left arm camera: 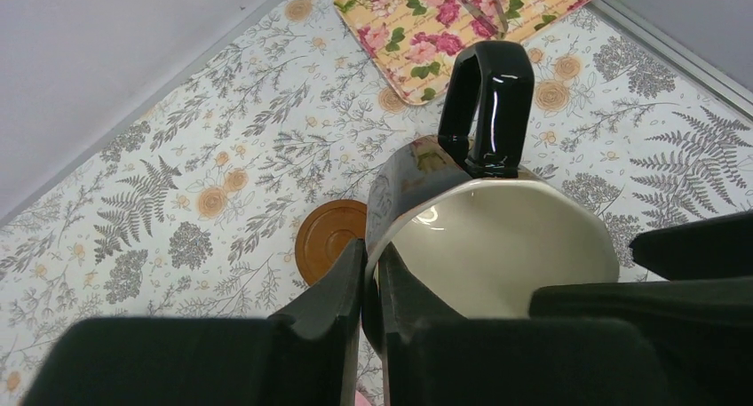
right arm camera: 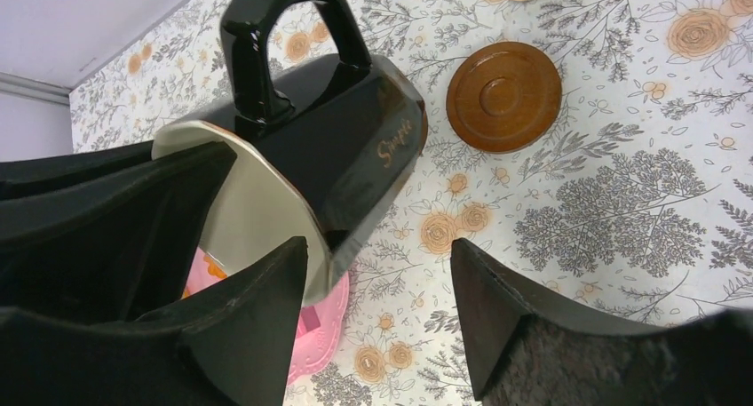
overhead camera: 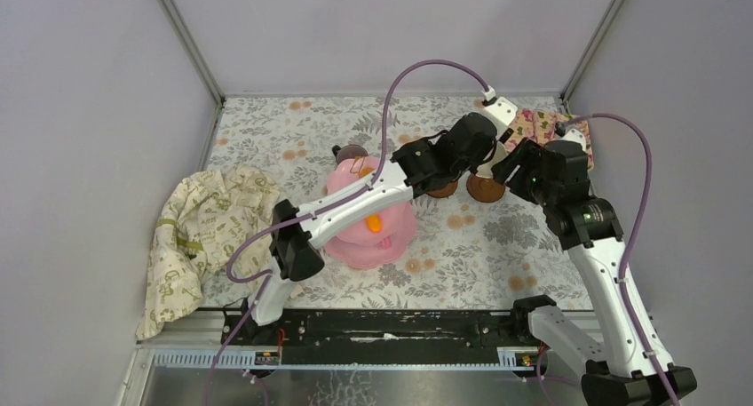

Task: Serve the afternoon tea
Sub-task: Pick up the cup at the center of the board, then place the cup on the coaster.

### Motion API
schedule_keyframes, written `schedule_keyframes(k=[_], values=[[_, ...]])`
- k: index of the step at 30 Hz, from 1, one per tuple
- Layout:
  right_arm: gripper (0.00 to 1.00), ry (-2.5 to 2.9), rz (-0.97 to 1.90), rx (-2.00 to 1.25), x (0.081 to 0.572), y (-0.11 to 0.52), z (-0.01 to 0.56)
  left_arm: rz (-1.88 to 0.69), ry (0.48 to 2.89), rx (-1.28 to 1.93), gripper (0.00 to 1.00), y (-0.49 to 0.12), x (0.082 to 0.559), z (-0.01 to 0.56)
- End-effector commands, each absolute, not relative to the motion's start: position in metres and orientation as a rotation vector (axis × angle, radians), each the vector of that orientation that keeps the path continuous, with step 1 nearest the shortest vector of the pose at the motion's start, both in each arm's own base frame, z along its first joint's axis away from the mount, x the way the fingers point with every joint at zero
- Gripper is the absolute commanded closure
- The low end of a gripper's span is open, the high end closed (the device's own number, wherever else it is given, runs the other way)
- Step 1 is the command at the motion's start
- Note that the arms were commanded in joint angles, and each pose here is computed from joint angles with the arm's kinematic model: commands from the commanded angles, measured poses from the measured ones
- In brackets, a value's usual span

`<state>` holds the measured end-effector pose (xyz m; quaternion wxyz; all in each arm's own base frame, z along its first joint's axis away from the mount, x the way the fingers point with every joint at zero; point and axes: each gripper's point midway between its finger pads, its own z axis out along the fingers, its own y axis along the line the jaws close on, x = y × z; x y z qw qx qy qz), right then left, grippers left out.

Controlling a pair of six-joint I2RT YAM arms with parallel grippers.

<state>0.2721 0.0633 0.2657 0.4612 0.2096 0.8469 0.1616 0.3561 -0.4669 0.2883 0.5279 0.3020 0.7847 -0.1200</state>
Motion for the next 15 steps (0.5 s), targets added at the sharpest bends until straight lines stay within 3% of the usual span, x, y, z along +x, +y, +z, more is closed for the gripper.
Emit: schedule_keyframes(k=[1,7,15], values=[[0.33,2.054,0.412,0.469,0.281,0.072,0.272,-0.323,1.731,0.646,1.0,-0.478,0.352,0.34],[0.38,2.089,0.366,0.481,0.286,0.072,0.256,-0.287,1.729,0.635,1.0,-0.477,0.342,0.336],[0.69,2.089,0.287,0.524,0.29,0.063,0.245,-0.213,1.763,0.49,1.0,-0.458,0.347,0.328]])
